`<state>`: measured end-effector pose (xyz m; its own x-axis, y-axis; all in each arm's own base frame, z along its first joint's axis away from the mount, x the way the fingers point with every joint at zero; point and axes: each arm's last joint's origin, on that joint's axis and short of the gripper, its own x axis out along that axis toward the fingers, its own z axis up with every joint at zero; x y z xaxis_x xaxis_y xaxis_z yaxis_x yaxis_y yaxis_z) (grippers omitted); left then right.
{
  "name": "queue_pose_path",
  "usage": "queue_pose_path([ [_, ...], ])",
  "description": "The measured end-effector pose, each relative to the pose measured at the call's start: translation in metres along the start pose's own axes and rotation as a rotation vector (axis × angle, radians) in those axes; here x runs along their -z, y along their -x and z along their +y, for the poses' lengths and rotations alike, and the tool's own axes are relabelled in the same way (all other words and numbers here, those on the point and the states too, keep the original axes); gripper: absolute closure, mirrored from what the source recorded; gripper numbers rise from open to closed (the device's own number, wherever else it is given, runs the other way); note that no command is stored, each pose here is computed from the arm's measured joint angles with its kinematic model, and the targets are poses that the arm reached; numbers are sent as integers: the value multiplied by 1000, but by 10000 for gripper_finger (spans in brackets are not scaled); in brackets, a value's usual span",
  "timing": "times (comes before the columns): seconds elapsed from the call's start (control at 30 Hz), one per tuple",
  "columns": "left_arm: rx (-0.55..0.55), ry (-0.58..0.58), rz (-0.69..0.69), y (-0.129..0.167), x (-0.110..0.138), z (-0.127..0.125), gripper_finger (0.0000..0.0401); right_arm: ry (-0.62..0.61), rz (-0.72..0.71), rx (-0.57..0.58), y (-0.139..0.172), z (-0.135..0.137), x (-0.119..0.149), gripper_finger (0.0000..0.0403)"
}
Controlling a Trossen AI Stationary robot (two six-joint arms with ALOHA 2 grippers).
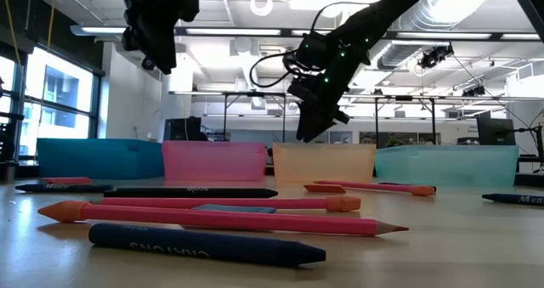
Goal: Sort crayons/erasers/pens/pencils in bins
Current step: Put the left blue crayon into the pink bin
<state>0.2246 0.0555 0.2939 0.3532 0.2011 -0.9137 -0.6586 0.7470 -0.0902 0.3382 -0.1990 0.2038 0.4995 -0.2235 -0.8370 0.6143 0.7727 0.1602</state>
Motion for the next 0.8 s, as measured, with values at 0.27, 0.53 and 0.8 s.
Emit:
queue_pose_path([
  [0.27,33,-66,11,1,5,-10,284,-105,82,-87,15,5,6,281],
  [0.53,57,-77,17,3,12,-21,284,-115,123,-50,54,27,17,281],
  [0.8,90,-108,23,6,22,-36,284,-14,34,40,104,63,31,281],
])
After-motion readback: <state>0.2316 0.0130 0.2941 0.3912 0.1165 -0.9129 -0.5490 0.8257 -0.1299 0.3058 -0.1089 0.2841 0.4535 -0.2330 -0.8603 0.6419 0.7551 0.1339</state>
